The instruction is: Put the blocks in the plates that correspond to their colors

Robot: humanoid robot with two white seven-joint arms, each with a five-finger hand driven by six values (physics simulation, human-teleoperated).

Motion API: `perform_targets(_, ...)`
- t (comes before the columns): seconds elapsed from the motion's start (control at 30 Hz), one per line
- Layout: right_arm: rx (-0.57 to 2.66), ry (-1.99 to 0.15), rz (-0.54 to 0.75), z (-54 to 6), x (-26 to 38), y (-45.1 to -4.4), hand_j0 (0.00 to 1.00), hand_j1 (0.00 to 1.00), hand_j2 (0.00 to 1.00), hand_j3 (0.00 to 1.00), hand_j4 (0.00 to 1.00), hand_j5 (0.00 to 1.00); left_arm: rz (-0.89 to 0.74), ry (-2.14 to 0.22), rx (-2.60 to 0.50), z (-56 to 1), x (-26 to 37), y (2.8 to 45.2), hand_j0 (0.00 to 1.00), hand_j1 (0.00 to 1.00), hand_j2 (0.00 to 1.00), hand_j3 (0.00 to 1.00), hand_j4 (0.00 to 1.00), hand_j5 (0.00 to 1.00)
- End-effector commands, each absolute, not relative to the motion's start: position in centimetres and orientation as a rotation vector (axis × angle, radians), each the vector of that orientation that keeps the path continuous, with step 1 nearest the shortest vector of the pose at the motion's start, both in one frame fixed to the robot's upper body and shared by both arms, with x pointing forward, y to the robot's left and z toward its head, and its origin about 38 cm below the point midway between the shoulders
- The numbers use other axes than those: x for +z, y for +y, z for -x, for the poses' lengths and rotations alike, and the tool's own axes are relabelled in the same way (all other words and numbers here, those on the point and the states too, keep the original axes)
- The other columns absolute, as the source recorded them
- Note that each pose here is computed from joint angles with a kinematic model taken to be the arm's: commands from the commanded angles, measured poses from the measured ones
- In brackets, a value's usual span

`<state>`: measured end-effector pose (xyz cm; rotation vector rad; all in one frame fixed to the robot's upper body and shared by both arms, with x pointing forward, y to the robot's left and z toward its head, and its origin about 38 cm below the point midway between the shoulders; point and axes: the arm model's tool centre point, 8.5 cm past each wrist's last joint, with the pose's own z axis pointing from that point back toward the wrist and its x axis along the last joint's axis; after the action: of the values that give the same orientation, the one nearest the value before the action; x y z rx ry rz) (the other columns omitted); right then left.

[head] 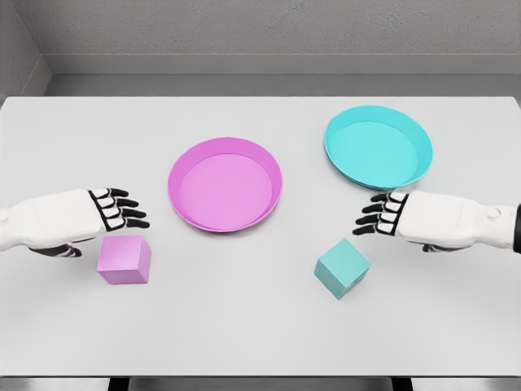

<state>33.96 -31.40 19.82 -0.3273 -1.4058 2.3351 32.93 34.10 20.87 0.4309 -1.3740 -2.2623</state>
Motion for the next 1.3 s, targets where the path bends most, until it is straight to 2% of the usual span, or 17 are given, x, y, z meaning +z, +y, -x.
perform_targets(0.0, 2.361, -1.416, 0.316, -34.1, 19.0, -30.2, 1.00, 1.00, 1.00, 1.00, 1.00, 1.00, -0.444, -1.359, -2.279, -32.9, 20.9, 34.2, 1.00, 1.00, 1.00, 1.00, 1.00, 1.00)
perform_targets(0.37, 2.336, -1.469, 0.278, -34.1, 18.7, -28.9, 1.00, 1.00, 1.00, 1.00, 1.00, 1.00, -0.423, -1.341, -2.304, -32.6, 19.7, 33.7, 1.00, 1.00, 1.00, 1.00, 1.00, 1.00)
perform_targets(0.8, 2.352, -1.480, 0.348, -35.1, 20.8, -29.2, 1.00, 1.00, 1.00, 1.00, 1.00, 1.00, -0.417, -1.353, -2.312, -32.6, 19.1, 33.0, 1.00, 1.00, 1.00, 1.00, 1.00, 1.00)
perform_targets(0.97, 2.428, -1.394, 0.358, -35.2, 20.0, -28.9, 1.00, 1.00, 1.00, 1.00, 1.00, 1.00, -0.423, -1.351, -2.319, -32.6, 18.9, 32.9, 1.00, 1.00, 1.00, 1.00, 1.00, 1.00)
perform_targets(1.27, 2.473, -1.399, 0.400, -35.6, 20.1, -27.9, 1.00, 1.00, 1.00, 1.00, 1.00, 1.00, -0.410, -1.357, -2.331, -32.5, 18.1, 32.2, 1.00, 1.00, 1.00, 1.00, 1.00, 1.00)
